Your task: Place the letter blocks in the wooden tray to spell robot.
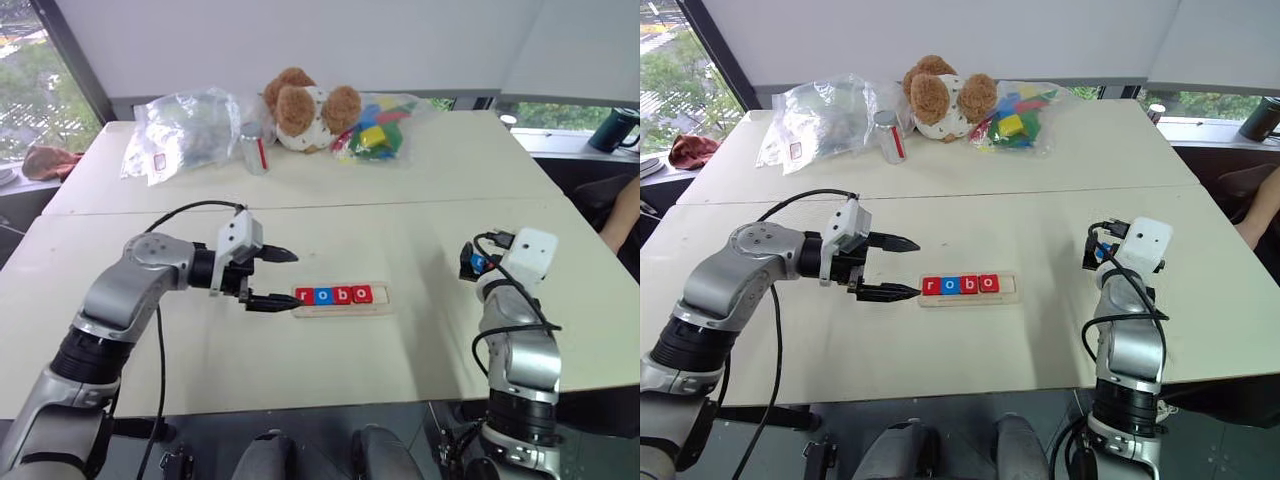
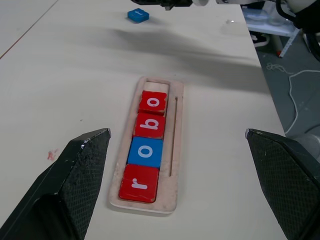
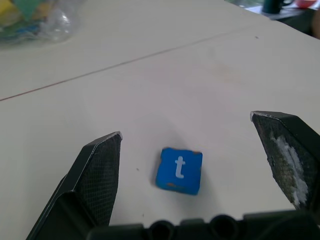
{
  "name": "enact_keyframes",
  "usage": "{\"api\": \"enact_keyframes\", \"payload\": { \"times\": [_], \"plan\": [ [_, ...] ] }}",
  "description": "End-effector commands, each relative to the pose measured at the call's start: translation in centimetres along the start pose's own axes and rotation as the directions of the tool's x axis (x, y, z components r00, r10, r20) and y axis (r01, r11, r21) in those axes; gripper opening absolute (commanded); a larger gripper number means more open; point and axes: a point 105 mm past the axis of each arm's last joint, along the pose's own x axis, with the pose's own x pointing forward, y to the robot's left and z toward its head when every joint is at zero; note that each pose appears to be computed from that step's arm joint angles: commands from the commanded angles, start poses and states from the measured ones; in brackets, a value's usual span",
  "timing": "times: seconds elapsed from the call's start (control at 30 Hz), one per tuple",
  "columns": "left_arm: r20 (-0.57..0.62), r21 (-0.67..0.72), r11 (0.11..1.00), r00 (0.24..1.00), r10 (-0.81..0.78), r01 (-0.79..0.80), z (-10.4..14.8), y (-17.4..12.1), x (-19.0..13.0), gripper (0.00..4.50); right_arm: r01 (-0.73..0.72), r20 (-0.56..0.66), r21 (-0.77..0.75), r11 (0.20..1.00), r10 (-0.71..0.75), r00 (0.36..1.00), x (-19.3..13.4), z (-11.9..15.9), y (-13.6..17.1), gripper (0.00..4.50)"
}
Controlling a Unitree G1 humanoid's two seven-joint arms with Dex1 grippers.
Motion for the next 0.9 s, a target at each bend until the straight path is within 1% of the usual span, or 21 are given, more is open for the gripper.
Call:
{"api": "enact_keyframes", "payload": {
  "times": [0.03, 0.1, 0.17, 0.33, 0.5, 0.6, 0.77, 0.83, 0.9],
  "plan": [
    [0.012, 0.034, 0.999, 1.0, 0.002, -0.003, 0.6, -0.1, 0.2, 4.5, 0.038, 0.0, 0.01, 0.999, -0.038, 0.999, -0.1, 0.2, 0.1, 4.44],
    [0.015, 0.029, 1.0, 1.0, 0.011, -0.011, 0.5, -0.2, 0.2, 4.5, 0.077, -0.027, 0.007, 0.997, -0.077, 0.997, 0.2, -0.7, -0.4, 4.44],
    [0.016, 0.024, 1.0, 1.0, 0.019, -0.019, 0.4, -0.3, 0.1, 4.5, 0.077, -0.048, 0.013, 0.997, -0.076, 0.996, 0.6, -1.3, -0.4, 4.44],
    [-0.002, 0.012, 0.999, 0.999, 0.034, -0.034, -0.3, -0.5, 0.1, 4.5, -0.027, -0.105, -0.013, 1.0, 0.025, 0.994, 2.3, -3.2, 1.0, 4.44],
    [-0.016, 0.011, 0.999, 0.999, 0.046, -0.046, -0.8, -0.5, 0.1, 4.5, -0.029, -0.142, 0.003, 1.0, 0.029, 0.989, 3.9, -4.5, 0.7, 4.44],
    [-0.019, 0.012, 0.999, 0.998, 0.052, -0.052, -0.9, -0.4, 0.1, 4.5, -0.013, -0.153, 0.03, 0.999, 0.018, 0.988, 4.4, -4.8, 0.7, 3.65],
    [-0.021, 0.015, 0.998, 0.998, 0.062, -0.061, -0.9, -0.4, 0.0, 4.5, -0.031, -0.151, 0.027, 0.999, 0.034, 0.988, 3.8, -5.0, 2.2, 1.27],
    [-0.02, 0.017, 0.998, 0.998, 0.062, -0.061, -0.9, -0.3, 0.0, 4.5, -0.034, -0.16, 0.029, 0.999, 0.038, 0.986, 3.5, -5.2, 2.6, 1.28],
    [-0.019, 0.02, 0.998, 0.998, 0.06, -0.06, -0.8, -0.4, 0.0, 4.5, -0.041, -0.148, 0.021, 0.999, 0.044, 0.988, 3.2, -4.9, 2.7, 1.28]
  ]
}}
